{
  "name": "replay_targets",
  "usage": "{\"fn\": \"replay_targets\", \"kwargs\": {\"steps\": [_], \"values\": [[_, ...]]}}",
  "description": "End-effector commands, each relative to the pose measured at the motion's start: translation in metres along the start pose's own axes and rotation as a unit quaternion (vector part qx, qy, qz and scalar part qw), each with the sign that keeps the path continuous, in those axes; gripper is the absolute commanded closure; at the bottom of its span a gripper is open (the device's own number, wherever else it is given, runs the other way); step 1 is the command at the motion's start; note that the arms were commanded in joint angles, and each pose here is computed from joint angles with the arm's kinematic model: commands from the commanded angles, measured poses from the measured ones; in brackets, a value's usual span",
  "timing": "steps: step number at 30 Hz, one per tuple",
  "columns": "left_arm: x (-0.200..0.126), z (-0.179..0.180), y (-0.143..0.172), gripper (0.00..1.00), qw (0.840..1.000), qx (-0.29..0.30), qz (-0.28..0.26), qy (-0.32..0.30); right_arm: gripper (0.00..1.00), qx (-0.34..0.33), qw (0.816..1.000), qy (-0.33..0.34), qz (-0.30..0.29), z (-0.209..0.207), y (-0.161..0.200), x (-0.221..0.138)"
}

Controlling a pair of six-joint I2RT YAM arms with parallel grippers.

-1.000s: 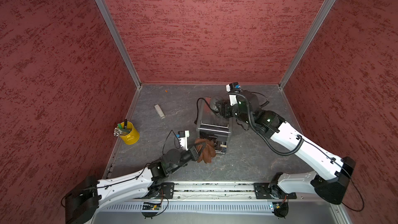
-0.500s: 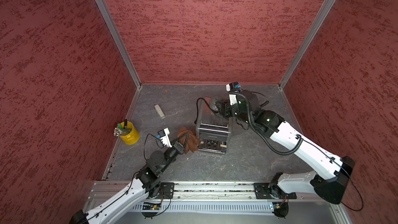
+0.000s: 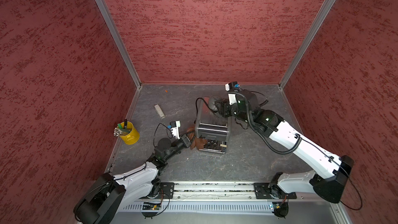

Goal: Wipe the surface of a coffee machine
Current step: Wipe the dirt from the surface of the coffee machine.

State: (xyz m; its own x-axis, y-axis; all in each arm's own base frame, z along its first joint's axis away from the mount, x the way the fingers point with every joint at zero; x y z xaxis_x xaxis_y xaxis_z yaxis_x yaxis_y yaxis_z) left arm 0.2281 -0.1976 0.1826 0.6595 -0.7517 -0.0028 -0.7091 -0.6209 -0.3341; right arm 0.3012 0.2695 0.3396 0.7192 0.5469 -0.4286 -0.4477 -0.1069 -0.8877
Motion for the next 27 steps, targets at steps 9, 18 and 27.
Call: {"fn": "replay_targets", "kwargs": {"steps": [9, 18, 27], "values": [[-0.004, -0.052, 0.024, 1.0, 0.989, 0.077, 0.014, 0.123, 0.43, -0.014, 0.999, 0.001, 0.051, -0.002, 0.031, 0.009], [0.007, -0.049, 0.039, 1.0, 0.989, 0.087, -0.004, 0.116, 0.37, -0.019, 0.998, 0.019, 0.054, -0.008, 0.029, -0.001], [0.016, -0.056, 0.07, 1.0, 0.985, 0.137, -0.019, 0.101, 0.37, -0.028, 0.998, 0.019, 0.053, -0.009, 0.032, -0.007]]}}
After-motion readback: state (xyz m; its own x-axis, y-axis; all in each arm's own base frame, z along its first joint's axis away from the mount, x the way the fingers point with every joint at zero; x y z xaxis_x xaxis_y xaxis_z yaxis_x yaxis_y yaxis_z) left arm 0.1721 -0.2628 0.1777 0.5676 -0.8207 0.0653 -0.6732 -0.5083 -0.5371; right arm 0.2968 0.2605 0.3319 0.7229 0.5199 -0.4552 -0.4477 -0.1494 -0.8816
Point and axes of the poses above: each gripper's point midway between its finger pads, its own x axis out along the fingers, its own z axis along the line the jaws close on, y = z × x, the point moved 2 cm from there along -x, back along the fingers, and after that the axes turned 11 degrees about -x, right-handed, at the moved point
